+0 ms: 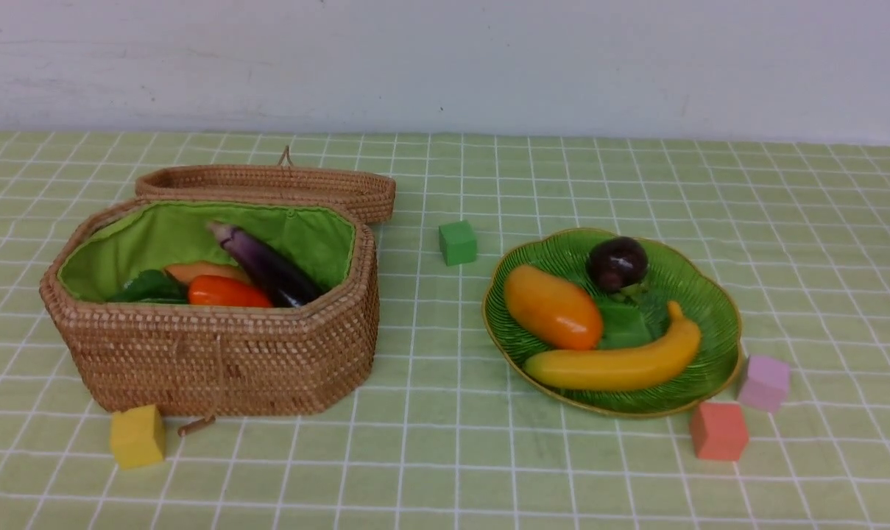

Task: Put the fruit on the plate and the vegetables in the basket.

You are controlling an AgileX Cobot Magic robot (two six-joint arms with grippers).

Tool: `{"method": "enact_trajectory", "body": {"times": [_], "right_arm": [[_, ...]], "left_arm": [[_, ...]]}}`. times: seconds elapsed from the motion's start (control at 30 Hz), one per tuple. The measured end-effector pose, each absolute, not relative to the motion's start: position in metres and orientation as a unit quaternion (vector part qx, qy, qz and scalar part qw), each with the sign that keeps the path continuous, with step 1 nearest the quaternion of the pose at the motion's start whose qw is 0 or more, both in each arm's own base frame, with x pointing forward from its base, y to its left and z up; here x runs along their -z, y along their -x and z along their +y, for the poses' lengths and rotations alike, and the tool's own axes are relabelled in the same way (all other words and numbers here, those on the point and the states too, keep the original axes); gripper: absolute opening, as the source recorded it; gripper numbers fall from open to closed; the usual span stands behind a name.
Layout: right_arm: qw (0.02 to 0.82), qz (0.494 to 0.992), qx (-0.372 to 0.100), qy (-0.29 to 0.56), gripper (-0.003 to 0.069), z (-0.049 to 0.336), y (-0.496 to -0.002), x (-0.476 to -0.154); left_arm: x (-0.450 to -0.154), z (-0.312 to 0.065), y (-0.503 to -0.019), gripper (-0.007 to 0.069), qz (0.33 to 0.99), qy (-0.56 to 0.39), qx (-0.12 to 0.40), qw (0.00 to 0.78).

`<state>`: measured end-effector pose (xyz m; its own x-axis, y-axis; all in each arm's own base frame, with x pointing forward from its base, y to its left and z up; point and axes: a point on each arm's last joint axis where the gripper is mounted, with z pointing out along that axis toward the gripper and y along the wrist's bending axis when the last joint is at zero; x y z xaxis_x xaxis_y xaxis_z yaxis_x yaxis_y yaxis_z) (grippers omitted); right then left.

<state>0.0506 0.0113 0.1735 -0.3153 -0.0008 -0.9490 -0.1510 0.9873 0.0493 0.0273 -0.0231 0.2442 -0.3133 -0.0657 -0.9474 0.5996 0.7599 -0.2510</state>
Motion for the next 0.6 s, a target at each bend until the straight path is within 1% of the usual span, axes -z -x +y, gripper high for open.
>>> {"method": "enact_trajectory", "body": {"times": [0.53,0.6], "right_arm": [[0.583,0.808,-0.064,0.047,-0.001,0.0113,-0.0506,-0.1735],[0.583,0.808,-0.064,0.047,-0.001,0.0113,-0.0506,-0.1735]], "left_arm": [[-0.2442,-0.023,-0.0273,0.0005,0.754,-0.177,0.297,0.559],[-0.2449,-0.0222,-0.0283,0.0005,0.75,-0.183,0.286,0.568]]}}
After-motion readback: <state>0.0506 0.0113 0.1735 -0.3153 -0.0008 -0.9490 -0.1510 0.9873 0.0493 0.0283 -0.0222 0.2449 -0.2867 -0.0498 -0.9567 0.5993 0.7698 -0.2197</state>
